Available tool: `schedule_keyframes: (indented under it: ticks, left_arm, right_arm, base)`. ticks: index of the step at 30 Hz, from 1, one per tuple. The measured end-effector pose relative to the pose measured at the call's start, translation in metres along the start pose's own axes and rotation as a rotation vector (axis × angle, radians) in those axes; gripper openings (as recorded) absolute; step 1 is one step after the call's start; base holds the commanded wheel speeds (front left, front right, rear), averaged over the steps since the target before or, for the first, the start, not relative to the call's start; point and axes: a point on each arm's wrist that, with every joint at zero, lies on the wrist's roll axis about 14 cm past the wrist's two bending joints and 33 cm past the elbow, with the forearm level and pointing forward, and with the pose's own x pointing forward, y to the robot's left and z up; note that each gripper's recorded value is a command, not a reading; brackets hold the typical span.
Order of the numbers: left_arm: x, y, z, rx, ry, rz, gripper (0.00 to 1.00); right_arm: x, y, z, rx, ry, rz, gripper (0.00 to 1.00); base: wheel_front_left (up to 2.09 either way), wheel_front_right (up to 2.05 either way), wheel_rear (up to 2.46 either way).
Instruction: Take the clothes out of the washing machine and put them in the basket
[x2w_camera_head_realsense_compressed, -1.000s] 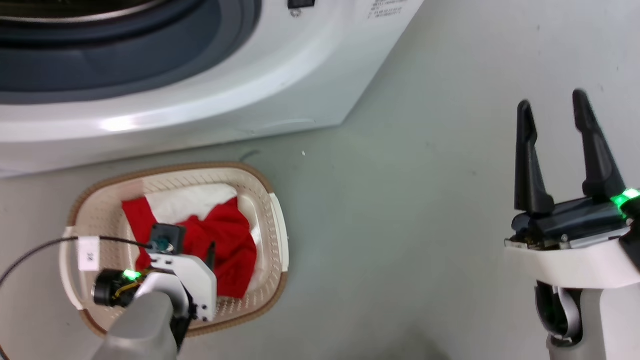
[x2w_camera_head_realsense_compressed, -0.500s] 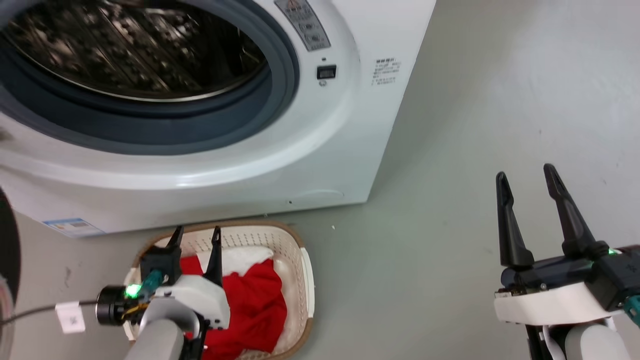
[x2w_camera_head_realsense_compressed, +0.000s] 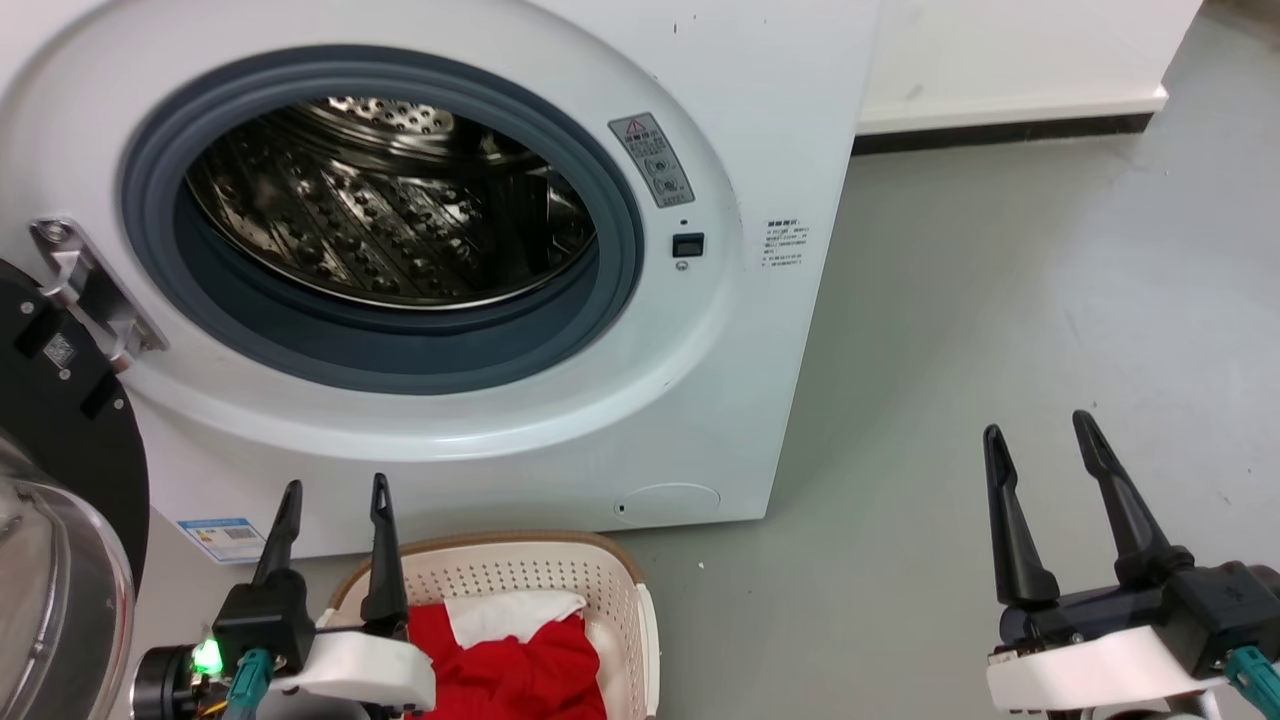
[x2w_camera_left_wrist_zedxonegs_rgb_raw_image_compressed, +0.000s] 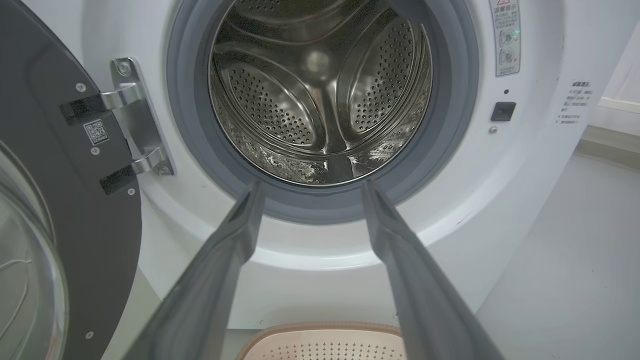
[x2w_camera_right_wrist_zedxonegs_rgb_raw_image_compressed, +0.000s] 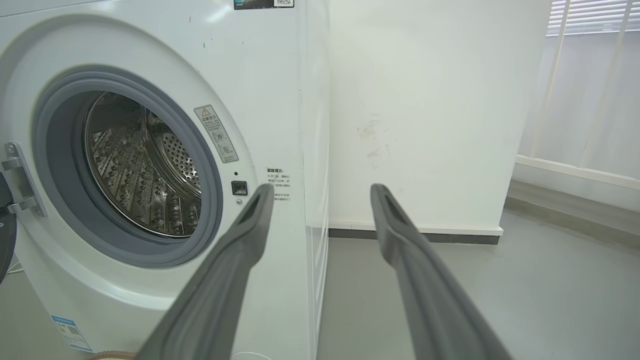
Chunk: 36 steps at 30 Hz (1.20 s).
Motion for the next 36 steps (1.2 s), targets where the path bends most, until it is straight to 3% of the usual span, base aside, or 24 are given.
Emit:
schedule_keyframes:
  ticks: [8,36]
  left_arm:
    - [-0.015,0.013,0.028,0.032,-0.083,0.041,1.0]
    - [-0.026,0.015,0.026,0.013,-0.074,0.026,1.0]
  right_arm:
    - [-0.005,0.001,0.005,-0.009,-0.012,0.003,1.0]
    - [-0.013,-0.003,0.001,-0.009,0.006,-0.011,1.0]
  base:
    - [0.0,0.0,0.0]
    - [0.0,0.0,0.0]
